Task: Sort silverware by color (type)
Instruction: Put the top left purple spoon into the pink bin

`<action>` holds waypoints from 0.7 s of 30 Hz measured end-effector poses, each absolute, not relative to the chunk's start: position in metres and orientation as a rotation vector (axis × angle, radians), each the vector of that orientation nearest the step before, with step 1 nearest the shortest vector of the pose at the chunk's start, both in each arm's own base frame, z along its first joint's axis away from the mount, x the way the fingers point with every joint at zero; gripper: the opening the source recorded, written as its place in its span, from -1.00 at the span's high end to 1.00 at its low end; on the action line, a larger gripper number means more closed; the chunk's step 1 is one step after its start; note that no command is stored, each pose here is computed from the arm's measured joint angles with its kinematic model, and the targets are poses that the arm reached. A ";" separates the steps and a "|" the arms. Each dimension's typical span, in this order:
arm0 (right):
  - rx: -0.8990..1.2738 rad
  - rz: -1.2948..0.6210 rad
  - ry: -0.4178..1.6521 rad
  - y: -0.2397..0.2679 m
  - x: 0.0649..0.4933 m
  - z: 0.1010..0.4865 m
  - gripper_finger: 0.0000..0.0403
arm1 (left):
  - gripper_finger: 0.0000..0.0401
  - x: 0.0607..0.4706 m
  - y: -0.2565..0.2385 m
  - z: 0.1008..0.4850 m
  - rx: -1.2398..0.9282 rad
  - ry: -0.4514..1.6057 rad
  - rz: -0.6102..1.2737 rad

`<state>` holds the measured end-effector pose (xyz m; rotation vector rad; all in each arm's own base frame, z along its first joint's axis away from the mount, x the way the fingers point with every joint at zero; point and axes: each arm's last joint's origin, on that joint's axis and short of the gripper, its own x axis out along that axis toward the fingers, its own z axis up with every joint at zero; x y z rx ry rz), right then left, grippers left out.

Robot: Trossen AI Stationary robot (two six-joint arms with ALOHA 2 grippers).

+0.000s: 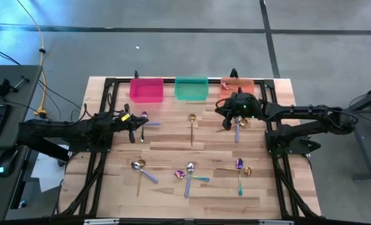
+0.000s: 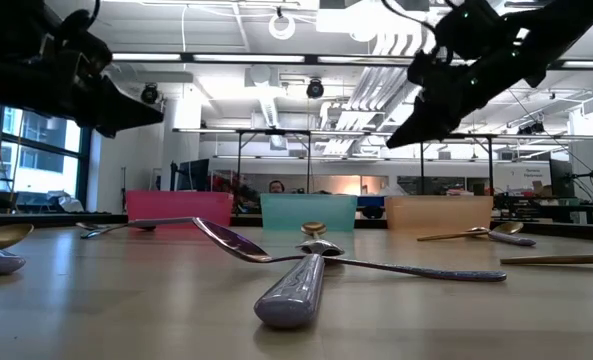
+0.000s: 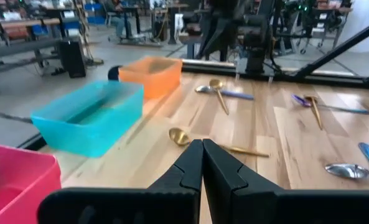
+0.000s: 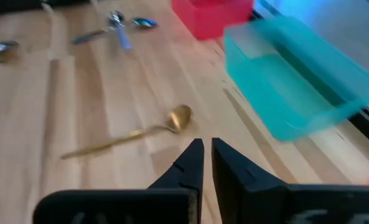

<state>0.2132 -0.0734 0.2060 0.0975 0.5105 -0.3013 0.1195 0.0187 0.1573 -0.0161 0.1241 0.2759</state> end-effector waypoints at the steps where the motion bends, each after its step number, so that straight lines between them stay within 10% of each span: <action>1: 0.090 -0.287 0.499 -0.070 0.215 0.207 0.92 | 1.00 0.120 0.019 0.156 -0.022 0.134 0.276; 21: 0.064 -0.134 0.405 -0.042 0.269 0.168 0.92 | 0.61 0.133 0.015 0.137 -0.017 0.356 0.273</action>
